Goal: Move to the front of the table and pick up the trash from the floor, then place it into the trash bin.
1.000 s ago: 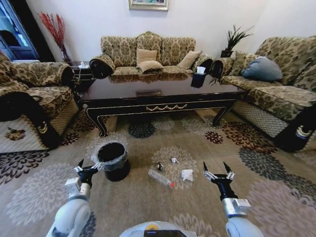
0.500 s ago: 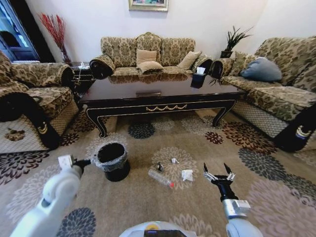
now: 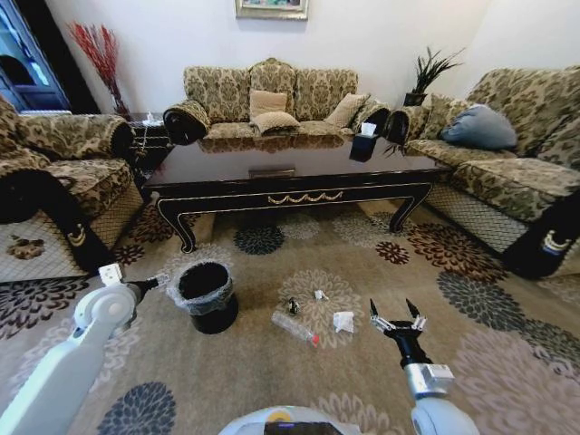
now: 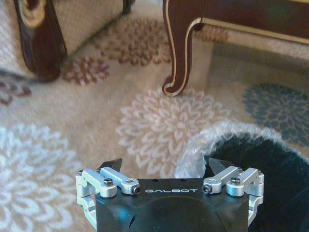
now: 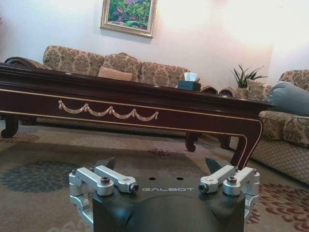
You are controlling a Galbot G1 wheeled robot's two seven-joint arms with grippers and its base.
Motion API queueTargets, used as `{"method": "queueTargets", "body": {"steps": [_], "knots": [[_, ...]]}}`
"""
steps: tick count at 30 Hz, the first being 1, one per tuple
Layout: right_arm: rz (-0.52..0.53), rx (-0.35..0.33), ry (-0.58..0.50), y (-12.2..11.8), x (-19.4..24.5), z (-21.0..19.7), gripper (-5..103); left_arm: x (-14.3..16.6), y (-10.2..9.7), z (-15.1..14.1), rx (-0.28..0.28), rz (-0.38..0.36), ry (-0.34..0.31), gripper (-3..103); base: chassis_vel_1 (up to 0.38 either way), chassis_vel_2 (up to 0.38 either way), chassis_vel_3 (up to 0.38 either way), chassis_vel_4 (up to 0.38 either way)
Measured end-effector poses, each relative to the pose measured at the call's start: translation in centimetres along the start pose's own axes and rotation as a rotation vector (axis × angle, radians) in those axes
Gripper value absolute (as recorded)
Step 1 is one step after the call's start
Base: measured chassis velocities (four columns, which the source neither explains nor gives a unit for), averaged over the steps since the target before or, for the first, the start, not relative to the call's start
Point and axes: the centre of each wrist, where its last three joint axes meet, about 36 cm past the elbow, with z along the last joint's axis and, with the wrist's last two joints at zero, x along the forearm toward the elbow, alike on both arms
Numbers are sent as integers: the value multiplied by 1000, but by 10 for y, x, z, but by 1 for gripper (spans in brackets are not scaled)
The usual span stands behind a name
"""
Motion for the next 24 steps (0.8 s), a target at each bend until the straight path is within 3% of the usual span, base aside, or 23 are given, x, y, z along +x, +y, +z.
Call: {"method": "queueTargets", "body": {"steps": [6,14,24], "knots": [[0,-4,3,2,1,0,100,-33,-17,14,6,11,63,100,0,0,0,0],[9,0,3,-1,3,-1,100,-54,-39,25,6,19,113,100,0,0,0,0],[16,-1,9,-1,4,1,100,-84,-40,22,107,-17,237,100,0,0,0,0]]}}
